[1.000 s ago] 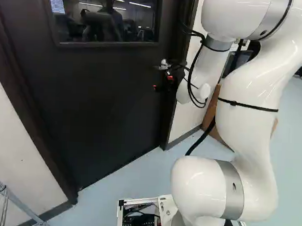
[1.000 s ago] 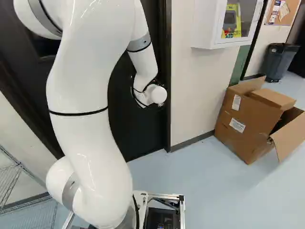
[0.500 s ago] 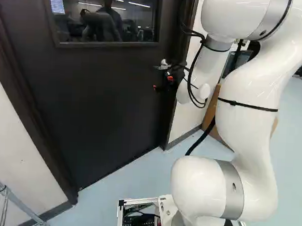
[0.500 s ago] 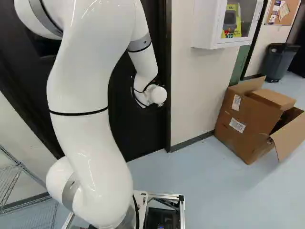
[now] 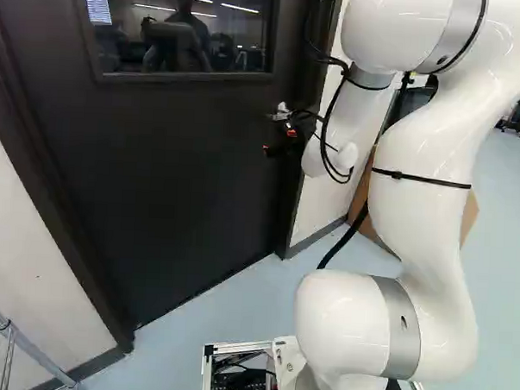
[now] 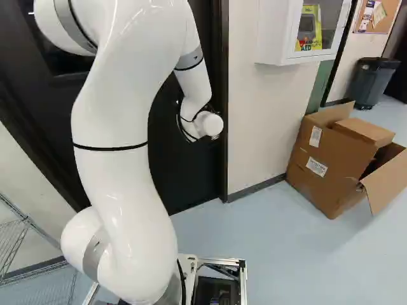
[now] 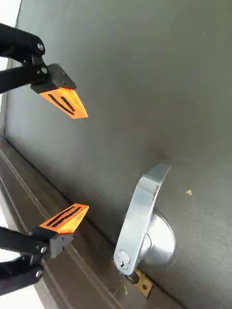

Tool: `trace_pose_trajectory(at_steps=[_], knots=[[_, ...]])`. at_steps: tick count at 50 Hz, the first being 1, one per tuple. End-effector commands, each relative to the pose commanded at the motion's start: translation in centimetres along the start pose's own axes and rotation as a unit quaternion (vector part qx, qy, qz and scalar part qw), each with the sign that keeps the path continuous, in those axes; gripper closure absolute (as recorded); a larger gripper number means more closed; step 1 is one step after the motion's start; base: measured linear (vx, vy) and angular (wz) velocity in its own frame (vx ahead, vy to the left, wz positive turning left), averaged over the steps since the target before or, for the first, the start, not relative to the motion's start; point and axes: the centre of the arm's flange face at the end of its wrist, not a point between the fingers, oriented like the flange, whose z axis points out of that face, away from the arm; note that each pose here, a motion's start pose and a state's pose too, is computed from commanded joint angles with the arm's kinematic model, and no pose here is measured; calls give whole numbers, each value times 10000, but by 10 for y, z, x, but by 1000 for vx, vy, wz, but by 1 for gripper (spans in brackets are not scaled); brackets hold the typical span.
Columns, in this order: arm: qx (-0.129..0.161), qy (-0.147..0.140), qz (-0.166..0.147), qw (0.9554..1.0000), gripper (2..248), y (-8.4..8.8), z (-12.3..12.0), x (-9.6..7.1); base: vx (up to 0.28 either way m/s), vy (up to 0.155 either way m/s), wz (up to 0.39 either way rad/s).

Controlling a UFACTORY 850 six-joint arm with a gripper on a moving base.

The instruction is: Open the door and move inside

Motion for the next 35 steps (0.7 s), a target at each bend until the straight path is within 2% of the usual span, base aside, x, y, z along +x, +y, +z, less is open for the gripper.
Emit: trace_pose_trajectory(at_steps=[35], knots=[[243,546,-185,9980,3,2,77,16,0,0,0]])
